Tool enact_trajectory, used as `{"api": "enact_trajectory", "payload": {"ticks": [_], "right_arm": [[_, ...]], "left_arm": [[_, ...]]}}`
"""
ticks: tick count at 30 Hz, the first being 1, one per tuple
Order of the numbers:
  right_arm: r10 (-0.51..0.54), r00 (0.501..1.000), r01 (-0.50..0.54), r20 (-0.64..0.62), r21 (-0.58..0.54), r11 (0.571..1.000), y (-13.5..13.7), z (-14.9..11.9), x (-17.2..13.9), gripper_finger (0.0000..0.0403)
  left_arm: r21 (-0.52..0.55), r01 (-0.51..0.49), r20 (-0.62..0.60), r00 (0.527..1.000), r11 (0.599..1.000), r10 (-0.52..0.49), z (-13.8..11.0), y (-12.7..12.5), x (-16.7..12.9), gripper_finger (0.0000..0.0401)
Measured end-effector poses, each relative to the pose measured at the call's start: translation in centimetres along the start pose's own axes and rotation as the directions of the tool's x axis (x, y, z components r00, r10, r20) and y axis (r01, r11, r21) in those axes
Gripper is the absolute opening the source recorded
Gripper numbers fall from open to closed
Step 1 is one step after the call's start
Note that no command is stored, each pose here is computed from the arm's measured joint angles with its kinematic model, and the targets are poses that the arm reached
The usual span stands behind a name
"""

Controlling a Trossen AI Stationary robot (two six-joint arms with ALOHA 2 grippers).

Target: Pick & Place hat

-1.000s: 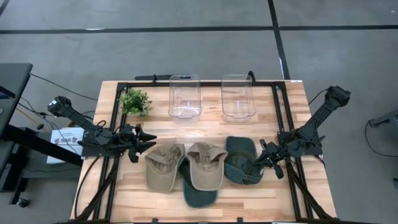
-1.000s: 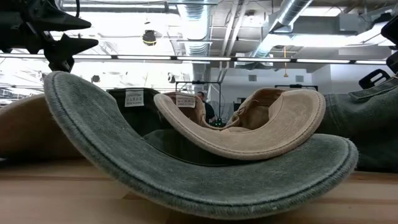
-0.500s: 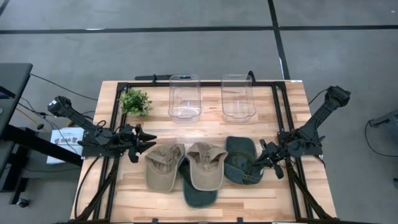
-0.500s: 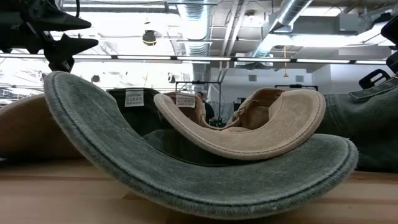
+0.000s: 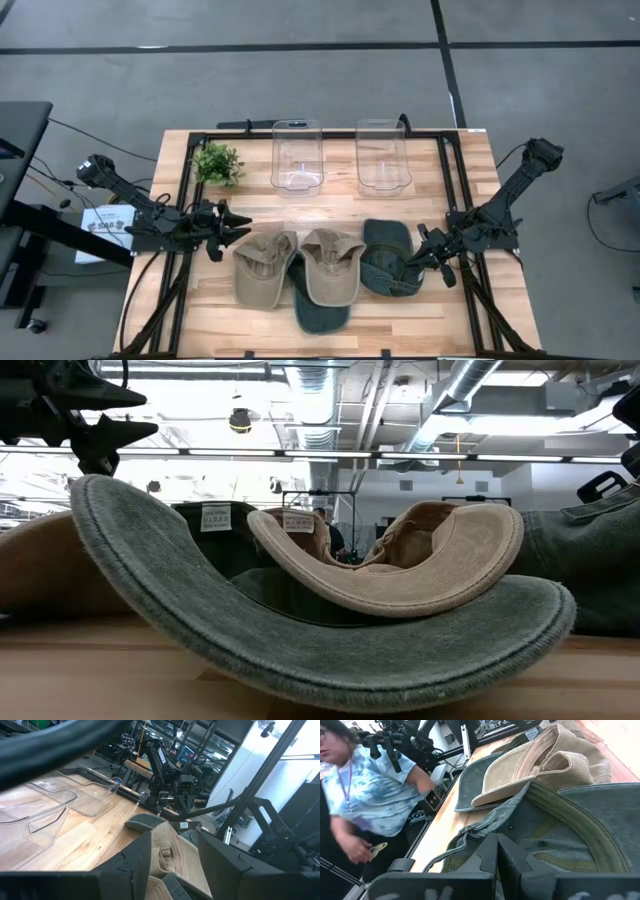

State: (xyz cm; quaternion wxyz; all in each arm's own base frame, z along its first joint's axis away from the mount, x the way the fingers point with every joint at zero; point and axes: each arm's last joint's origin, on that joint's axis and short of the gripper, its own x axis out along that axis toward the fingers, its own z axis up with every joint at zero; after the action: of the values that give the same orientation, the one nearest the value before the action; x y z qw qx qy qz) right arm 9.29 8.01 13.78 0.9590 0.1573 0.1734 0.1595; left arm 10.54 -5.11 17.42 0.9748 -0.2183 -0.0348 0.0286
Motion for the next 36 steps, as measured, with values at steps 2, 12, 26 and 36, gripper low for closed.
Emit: {"api": "enact_trajectory", "payload": {"ticks": [2,12,26,36], "right_arm": [[0.0,1.0,0.0,0.0,0.0,1.0,0.0,0.0,0.0,0.0],[0.0,1.0,0.0,0.0,0.0,1.0,0.0,0.0,0.0,0.0],[-0.002,1.0,0.002,0.001,-0.02,1.0,0.0,0.0,0.0,0.0],[-0.119,0.962,0.179,0.245,-0.243,0.953,-0.3,2.2,0.0,0.0]], "left_arm": [[0.0,0.001,0.0,1.0,1.0,-0.001,0.0,0.0,0.0,0.0158],[0.0,0.0,0.0,1.0,1.0,0.0,0.0,0.0,0.0,0.0158],[0.0,0.0,0.0,1.0,1.0,0.0,0.0,0.0,0.0,0.0158],[0.0,0.0,0.0,1.0,1.0,0.0,0.0,0.0,0.0,0.0158]]}}
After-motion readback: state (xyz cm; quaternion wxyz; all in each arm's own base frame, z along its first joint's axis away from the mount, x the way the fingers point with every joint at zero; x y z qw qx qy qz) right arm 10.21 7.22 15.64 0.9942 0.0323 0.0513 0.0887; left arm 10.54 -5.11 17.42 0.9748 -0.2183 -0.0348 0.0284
